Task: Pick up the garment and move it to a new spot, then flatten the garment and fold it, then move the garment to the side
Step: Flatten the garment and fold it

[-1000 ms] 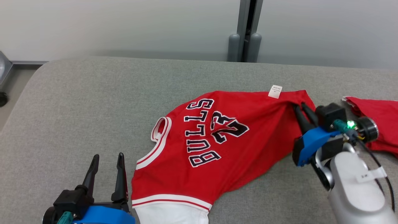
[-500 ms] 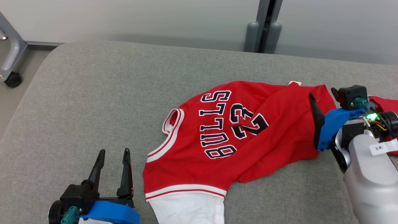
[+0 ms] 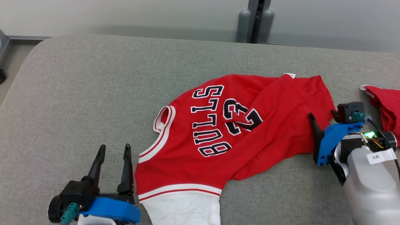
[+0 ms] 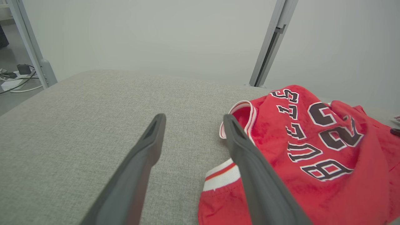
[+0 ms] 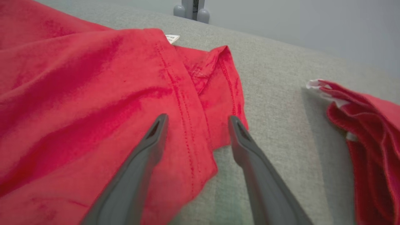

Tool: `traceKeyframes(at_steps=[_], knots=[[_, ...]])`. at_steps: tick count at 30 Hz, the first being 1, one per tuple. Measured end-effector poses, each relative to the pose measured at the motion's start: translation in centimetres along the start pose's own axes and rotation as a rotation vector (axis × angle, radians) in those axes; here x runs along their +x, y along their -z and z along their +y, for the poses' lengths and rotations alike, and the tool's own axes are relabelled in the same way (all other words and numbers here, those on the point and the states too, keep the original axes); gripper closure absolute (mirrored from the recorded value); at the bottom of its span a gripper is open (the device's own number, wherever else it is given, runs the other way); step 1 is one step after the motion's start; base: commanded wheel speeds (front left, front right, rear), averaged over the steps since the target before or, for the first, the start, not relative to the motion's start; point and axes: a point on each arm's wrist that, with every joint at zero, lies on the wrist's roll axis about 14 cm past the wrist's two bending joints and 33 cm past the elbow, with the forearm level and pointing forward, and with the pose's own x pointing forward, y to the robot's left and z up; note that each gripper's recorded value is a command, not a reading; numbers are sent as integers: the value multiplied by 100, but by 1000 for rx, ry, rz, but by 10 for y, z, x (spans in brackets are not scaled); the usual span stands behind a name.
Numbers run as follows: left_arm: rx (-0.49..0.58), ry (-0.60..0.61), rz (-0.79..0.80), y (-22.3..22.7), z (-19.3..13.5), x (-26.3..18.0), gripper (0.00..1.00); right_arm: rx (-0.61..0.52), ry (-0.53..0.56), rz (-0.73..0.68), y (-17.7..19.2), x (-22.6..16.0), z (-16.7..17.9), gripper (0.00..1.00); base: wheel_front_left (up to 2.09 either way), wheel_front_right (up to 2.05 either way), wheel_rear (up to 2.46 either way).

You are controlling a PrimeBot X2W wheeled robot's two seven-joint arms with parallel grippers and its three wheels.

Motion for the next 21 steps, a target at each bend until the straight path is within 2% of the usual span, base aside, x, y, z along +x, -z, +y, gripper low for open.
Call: traceKeyframes(at_steps=[5, 10, 14, 15, 16, 17, 18, 21], knots=[[6, 0, 3, 1, 0, 3, 0, -1, -41, 35, 11, 5, 18, 0, 0, 0, 0], [7, -7, 4, 1, 3, 1, 0, 12, -55, 1, 9, 4, 26, 0, 0, 0, 0], [7, -7, 0, 0, 2, 1, 0, 46, -56, 14, 26, -5, 31, 0, 0, 0, 0], [7, -5, 1, 0, 1, 2, 0, 54, -58, 11, 28, -6, 33, 16, 0, 0, 0], [7, -3, -1, 0, 1, 2, 0, 56, -56, 8, 27, -7, 32, 54, 0, 0, 0], [7, 0, -1, 0, 0, 3, 0, 58, -55, 3, 28, -8, 32, 72, 0, 0, 0], [7, 3, -1, 0, -1, 4, 0, 62, -54, -1, 28, -9, 32, 98, 0, 0, 0], [9, 16, -1, 0, -4, 6, 0, 70, -50, -32, 23, -10, 31, 100, 0, 0, 0]])
